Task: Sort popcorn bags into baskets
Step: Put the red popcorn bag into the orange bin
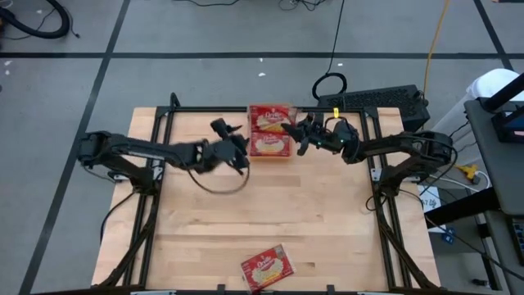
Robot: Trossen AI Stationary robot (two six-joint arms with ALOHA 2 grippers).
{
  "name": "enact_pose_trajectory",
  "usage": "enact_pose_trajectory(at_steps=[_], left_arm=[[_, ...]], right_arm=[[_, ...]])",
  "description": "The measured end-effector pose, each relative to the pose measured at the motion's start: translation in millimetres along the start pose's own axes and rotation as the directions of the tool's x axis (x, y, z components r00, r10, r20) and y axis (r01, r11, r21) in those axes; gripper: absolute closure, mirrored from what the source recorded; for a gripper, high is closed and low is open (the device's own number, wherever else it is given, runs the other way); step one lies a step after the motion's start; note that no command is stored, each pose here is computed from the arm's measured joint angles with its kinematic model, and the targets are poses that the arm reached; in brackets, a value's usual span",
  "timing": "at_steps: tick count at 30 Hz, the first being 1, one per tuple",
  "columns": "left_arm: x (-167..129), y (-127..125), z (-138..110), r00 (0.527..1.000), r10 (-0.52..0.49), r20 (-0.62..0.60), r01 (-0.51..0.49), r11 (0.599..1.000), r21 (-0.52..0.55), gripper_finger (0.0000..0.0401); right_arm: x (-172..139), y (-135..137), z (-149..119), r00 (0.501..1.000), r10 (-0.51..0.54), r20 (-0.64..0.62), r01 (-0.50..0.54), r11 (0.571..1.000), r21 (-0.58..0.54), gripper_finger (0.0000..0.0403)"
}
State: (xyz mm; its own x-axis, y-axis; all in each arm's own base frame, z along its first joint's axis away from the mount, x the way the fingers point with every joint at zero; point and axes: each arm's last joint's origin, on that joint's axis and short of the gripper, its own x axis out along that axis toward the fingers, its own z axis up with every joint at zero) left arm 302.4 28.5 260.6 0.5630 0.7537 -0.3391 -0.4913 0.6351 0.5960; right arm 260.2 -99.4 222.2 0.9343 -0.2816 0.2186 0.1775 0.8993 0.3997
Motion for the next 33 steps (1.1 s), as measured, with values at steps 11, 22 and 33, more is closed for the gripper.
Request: enact_pose_trajectory(at_steps=[11,22,33], left_arm=[[11,84,-15,0.895,-0.421,0.146,0.444,0.814,-0.374,0.0213],[23,71,-38,0.855,-0.425,0.298,0.519,0.702,-0.487,0.0182],[24,57,-64,0.811,-0.356,0.464,0.578,0.611,-0.541,0.0172]], right_arm=[[-1,9,-5,0.998,0.014,-0.054,-0.024,0.984,-0.175,0.0389],[-1,9,-5,0.998,0.015,-0.054,-0.024,0.984,-0.178,0.0388],[-1,5,-3,0.999,-0.003,-0.046,-0.003,0.991,-0.133,0.039]])
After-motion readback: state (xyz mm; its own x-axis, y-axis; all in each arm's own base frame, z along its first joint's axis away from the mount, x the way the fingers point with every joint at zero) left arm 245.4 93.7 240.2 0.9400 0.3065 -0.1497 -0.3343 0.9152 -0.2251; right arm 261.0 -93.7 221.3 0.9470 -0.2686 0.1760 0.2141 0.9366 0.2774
